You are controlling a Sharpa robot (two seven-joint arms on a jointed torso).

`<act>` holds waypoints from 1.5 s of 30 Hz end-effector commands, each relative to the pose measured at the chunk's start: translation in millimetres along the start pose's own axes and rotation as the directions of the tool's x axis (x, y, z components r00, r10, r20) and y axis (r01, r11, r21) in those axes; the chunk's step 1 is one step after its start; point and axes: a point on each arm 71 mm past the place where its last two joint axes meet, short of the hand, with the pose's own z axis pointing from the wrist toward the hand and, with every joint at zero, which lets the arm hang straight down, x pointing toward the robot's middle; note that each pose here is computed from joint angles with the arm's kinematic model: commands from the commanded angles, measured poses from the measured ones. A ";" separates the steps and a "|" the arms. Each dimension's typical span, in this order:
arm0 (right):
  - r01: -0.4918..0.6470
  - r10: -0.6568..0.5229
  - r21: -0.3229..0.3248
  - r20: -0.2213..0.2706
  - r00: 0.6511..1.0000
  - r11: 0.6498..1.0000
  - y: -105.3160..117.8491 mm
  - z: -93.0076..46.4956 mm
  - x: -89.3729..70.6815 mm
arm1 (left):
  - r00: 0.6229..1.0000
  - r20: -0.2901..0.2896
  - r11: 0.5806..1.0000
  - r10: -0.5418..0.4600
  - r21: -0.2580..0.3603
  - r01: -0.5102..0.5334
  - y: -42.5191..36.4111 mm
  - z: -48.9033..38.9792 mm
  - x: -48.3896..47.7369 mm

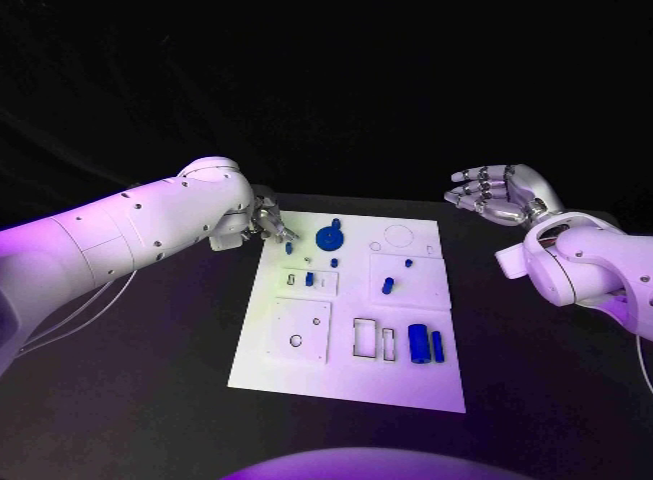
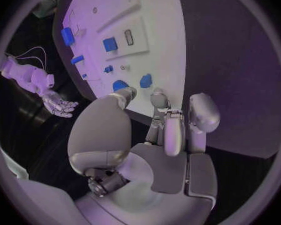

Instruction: Assemble the parts on the task board

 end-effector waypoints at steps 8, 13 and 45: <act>-0.002 0.002 -0.012 -0.016 1.000 1.000 1.1 0.2 1.9 | 0.999 -0.052 1.000 0.016 0.009 -0.016 -3.5 0.7 4.9; -0.002 0.002 -0.013 -0.016 1.000 1.000 1.2 0.3 2.1 | 0.998 -0.058 1.000 0.016 0.011 -0.016 -4.8 1.2 6.0; -0.002 0.002 -0.010 -0.017 1.000 1.000 0.6 1.0 2.1 | 0.994 -0.052 0.994 -0.094 0.042 0.097 -3.3 0.3 6.4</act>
